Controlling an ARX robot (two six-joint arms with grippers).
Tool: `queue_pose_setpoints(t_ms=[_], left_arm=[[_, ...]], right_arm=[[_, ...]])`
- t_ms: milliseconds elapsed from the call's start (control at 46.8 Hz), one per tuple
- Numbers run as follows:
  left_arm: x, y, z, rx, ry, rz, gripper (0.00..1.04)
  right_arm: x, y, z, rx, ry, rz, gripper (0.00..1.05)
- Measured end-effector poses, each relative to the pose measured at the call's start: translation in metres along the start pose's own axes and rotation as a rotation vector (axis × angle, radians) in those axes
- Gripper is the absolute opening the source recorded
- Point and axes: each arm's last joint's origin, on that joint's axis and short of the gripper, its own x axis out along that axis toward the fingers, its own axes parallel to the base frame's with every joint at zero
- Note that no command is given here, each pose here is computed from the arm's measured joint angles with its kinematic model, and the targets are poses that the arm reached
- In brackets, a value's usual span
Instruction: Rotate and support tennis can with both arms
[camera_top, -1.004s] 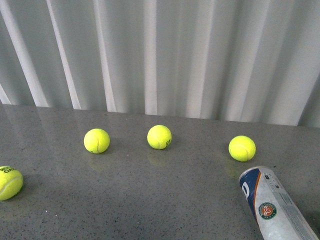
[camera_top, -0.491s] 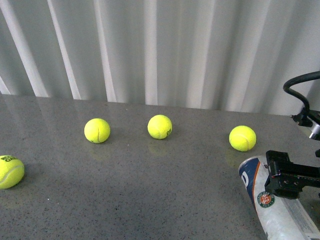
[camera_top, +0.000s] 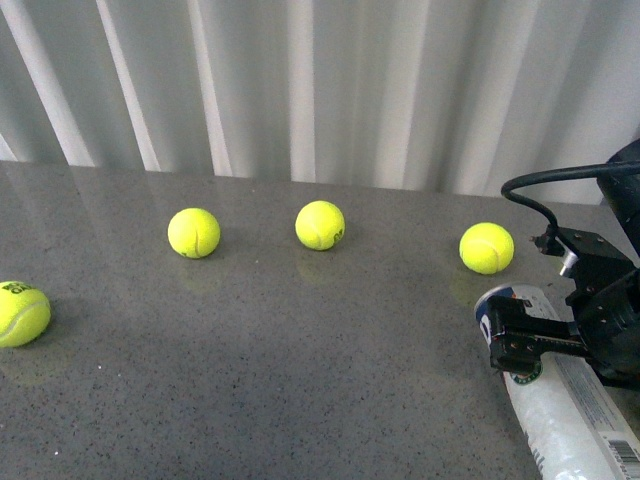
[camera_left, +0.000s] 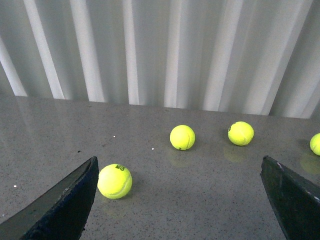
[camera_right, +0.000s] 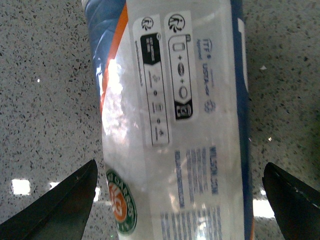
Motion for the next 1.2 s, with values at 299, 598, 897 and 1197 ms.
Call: queue_pose_setpoints(t_ms=[299, 598, 897, 1197], left_arm=[[0.0, 0.0, 0.0, 0.0, 0.0, 0.0, 0.98], [0.0, 0.0, 0.0, 0.0, 0.0, 0.0, 0.98], [0.0, 0.0, 0.0, 0.0, 0.0, 0.0, 0.98], [0.0, 0.0, 0.0, 0.0, 0.0, 0.0, 0.98]], right_arm=[[0.0, 0.03, 0.017, -0.321, -0.071, 0.015, 0.59], [-0.044, 0.098, 0.047, -0.917, -0.258, 0.127, 0.32], [-0.036, 0.152, 0.052, -1.43, -0.355, 0.161, 0.15], [0.018, 0.155, 0.043, -1.677, -0.244, 0.16, 0.08]])
